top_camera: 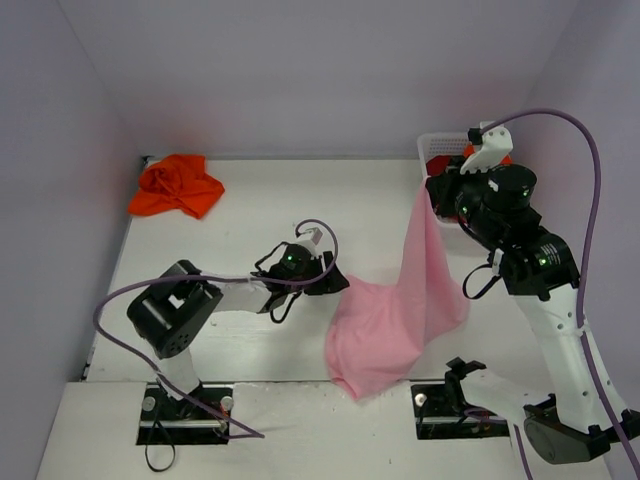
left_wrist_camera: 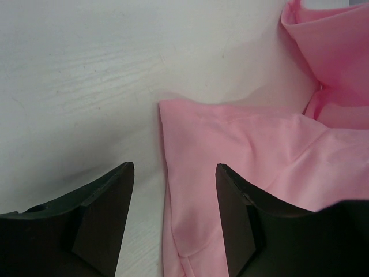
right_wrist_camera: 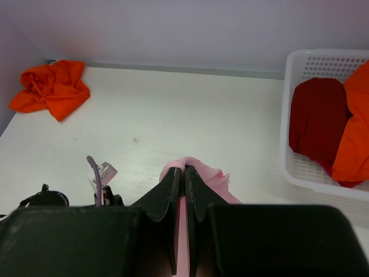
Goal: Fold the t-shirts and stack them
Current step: Fold the tshirt
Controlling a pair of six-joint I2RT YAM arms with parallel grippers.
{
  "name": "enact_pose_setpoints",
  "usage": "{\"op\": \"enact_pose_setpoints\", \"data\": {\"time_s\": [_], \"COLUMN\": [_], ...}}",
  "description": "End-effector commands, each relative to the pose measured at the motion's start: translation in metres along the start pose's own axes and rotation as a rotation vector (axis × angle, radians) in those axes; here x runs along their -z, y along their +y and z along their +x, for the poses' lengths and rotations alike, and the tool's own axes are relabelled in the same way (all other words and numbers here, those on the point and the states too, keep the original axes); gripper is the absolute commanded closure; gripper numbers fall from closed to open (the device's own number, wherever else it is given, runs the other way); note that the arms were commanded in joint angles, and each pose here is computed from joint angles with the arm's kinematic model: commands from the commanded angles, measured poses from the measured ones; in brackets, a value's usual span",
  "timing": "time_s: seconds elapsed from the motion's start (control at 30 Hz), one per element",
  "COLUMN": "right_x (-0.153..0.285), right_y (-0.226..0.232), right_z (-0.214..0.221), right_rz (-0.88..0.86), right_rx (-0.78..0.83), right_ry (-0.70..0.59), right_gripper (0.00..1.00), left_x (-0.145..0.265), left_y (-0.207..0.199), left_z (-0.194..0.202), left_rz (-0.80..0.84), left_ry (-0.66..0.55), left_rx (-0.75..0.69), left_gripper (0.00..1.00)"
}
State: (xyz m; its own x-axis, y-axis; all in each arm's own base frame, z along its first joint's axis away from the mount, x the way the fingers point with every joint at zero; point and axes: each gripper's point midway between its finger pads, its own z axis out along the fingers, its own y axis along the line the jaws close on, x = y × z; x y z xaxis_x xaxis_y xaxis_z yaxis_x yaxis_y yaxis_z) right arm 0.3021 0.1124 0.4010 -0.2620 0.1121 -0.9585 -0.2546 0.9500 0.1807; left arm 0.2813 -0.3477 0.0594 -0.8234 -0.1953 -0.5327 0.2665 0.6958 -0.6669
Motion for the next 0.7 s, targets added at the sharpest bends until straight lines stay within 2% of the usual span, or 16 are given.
{"op": "enact_pose_setpoints", "data": {"time_s": [0.0,0.47,0.67], "right_x": [0.006,0.003,0.001], "right_y": [0.006,-0.005,-0.006], "right_z": [-0.034,-0.022,-0.023], "right_rz": [-0.015,0.033,0.043], "right_rx": [0.011,0.025,0.03], "right_ry": [-0.116,-0.095,-0.094], "right_gripper": [1.0,1.0,1.0], "left_x": [-0.005,-0.041,-0.037], "left_y": [-0.043,-0.048,-0.05], "left_z": [-0.046,-0.042,-0.035], "left_rz": [0.166,0.239,0.234], "left_ry": [-0.118,-0.087,-0.076], "left_rx": [0.0,0.036,0.031], "left_gripper": [0.47,0.48,0.59]}}
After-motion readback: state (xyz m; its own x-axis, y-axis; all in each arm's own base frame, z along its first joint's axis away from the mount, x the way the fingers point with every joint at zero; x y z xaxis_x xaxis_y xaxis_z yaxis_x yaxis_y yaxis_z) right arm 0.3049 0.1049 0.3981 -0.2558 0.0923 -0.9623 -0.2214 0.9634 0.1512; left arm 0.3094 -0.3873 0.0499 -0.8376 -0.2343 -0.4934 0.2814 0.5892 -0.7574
